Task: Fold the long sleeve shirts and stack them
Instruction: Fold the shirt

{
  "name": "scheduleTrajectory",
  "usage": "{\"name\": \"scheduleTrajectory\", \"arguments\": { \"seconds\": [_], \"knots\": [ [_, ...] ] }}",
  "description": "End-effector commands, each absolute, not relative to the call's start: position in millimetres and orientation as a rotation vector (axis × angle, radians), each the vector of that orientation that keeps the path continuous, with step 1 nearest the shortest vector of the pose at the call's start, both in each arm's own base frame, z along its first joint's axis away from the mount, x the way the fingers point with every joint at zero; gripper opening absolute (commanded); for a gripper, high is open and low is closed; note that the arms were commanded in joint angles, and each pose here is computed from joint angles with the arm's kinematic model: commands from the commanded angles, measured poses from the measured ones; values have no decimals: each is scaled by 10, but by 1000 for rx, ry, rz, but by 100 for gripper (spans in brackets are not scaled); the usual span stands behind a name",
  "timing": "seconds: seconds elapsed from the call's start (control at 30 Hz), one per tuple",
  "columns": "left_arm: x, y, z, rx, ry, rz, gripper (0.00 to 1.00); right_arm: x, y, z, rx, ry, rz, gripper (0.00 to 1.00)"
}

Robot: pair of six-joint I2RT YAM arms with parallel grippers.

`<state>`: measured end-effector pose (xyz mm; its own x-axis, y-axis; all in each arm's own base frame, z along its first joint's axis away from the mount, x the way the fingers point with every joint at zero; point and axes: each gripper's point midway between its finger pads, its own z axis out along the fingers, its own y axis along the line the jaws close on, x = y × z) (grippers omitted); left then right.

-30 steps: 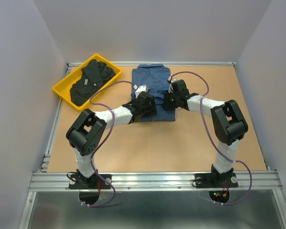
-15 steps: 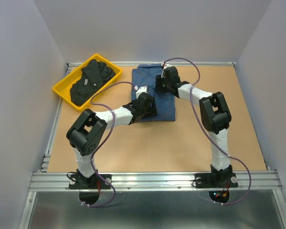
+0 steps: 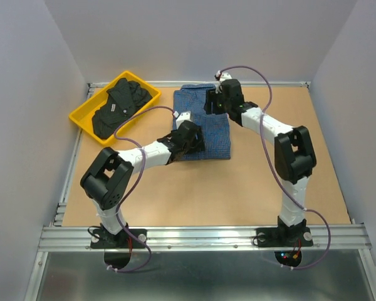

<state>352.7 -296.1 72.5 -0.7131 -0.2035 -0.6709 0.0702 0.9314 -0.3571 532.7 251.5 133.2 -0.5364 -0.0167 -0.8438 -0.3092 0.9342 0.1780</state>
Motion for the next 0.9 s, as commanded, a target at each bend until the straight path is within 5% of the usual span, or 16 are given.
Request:
{"name": "scheduleTrajectory", "arguments": {
  "seconds": [0.0, 0.37, 0.7, 0.87],
  "knots": [
    [3568, -2823, 1358, -158, 2176, -480, 80, 5061, 2370, 1920, -174, 2005, 391, 67],
    [3798, -2433, 1597, -227, 2112, -416, 78, 4356, 2129, 1715, -93, 2092, 452, 67],
    [4582, -2202, 1326, -254, 2151, -320, 66, 4362, 2410, 1391, -150, 2173, 585, 39],
    [4875, -2120, 1016, -271, 2198, -258, 52, 4440, 2512, 1212, -161, 2204, 620, 36]
  ]
}}
